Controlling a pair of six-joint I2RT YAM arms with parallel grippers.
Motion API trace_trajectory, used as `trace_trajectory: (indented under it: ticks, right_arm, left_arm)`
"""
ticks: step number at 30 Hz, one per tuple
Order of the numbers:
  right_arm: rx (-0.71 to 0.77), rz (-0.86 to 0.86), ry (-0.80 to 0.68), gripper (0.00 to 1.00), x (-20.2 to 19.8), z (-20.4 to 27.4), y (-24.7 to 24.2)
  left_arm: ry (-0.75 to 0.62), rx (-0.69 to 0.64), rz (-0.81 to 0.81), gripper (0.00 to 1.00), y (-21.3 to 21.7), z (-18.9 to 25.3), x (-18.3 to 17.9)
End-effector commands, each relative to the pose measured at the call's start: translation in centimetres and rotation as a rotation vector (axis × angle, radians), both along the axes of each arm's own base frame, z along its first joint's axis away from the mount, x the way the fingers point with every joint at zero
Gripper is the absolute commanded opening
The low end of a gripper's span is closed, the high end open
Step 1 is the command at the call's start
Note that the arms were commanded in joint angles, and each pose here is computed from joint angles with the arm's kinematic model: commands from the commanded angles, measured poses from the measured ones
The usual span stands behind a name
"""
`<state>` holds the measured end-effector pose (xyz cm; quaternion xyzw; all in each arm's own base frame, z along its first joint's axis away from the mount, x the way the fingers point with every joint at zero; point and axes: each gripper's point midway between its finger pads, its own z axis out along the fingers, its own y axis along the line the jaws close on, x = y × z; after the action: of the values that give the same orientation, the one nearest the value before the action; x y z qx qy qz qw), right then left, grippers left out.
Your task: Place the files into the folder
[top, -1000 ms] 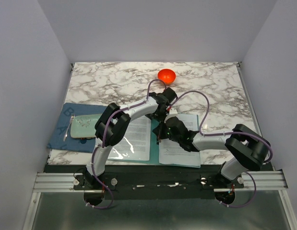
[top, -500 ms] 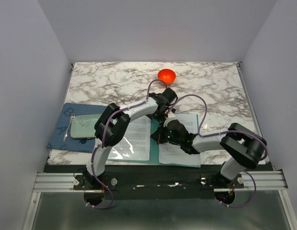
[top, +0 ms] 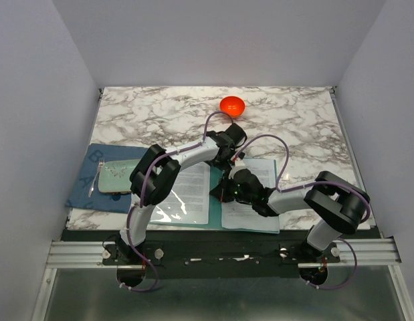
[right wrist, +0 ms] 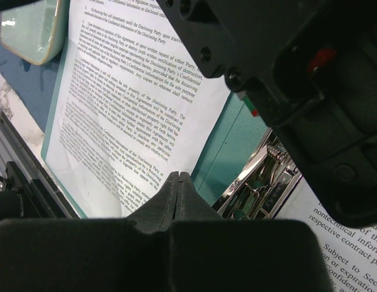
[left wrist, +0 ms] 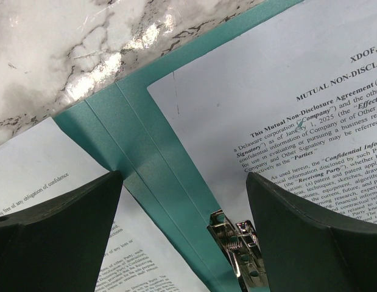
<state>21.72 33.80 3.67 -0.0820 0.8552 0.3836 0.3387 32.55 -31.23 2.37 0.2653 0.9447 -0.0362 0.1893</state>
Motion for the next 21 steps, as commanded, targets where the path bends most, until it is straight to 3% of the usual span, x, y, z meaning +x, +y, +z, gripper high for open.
trace_trajectory:
  ticks: [1, 21]
  right_arm:
    - [-0.163, -0.032, 0.103, 0.00, -1.9, -4.9, -3.1]
    - [-0.254, -0.085, 0.157, 0.00, -2.8, -7.5, -5.5]
  left_arm:
    - [0.096, 0.207, -0.025, 0.99, 4.4, -5.1, -2.5]
    - [0.091, 0.202, -0.026, 0.99, 5.6, -5.0, -2.1]
